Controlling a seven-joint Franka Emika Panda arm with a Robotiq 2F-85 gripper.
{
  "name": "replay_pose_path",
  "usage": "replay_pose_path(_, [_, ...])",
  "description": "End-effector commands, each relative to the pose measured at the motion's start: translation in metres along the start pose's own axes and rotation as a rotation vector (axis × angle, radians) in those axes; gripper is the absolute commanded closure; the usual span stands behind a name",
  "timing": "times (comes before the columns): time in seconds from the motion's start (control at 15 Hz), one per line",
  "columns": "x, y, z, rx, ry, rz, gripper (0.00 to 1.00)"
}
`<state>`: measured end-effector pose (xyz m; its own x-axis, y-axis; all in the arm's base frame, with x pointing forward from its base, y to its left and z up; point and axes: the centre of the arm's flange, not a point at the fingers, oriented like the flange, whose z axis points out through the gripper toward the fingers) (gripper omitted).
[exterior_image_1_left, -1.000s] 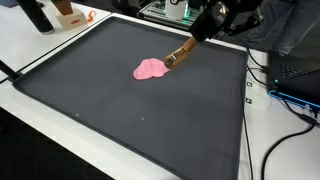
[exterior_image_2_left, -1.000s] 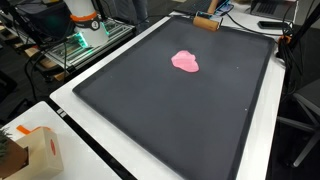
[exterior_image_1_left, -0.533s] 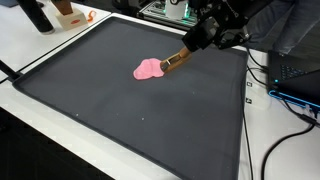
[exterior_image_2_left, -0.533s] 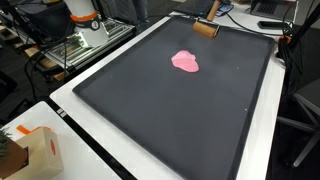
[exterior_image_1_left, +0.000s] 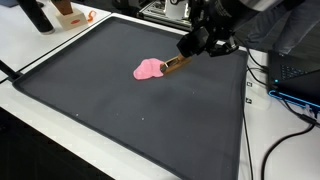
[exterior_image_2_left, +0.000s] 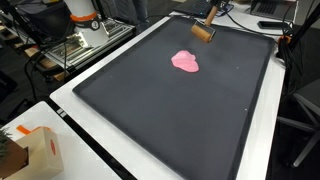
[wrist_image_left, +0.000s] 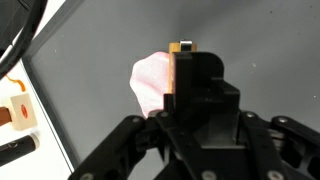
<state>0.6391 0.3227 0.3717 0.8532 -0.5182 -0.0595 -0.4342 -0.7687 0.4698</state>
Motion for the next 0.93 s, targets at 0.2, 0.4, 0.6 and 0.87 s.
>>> replay_pose_path(0.2, [0.024,-0.004,0.001,0.012,-0.109,0.035,0.77])
replay_pose_path(0.4, [0.032,-0.001,0.006,0.027,-0.137,0.041,0.77])
replay_pose_path(0.6, [0.039,0.004,0.008,0.044,-0.159,0.041,0.77])
replay_pose_path(0.87, [0.050,0.013,0.010,0.069,-0.170,0.050,0.77])
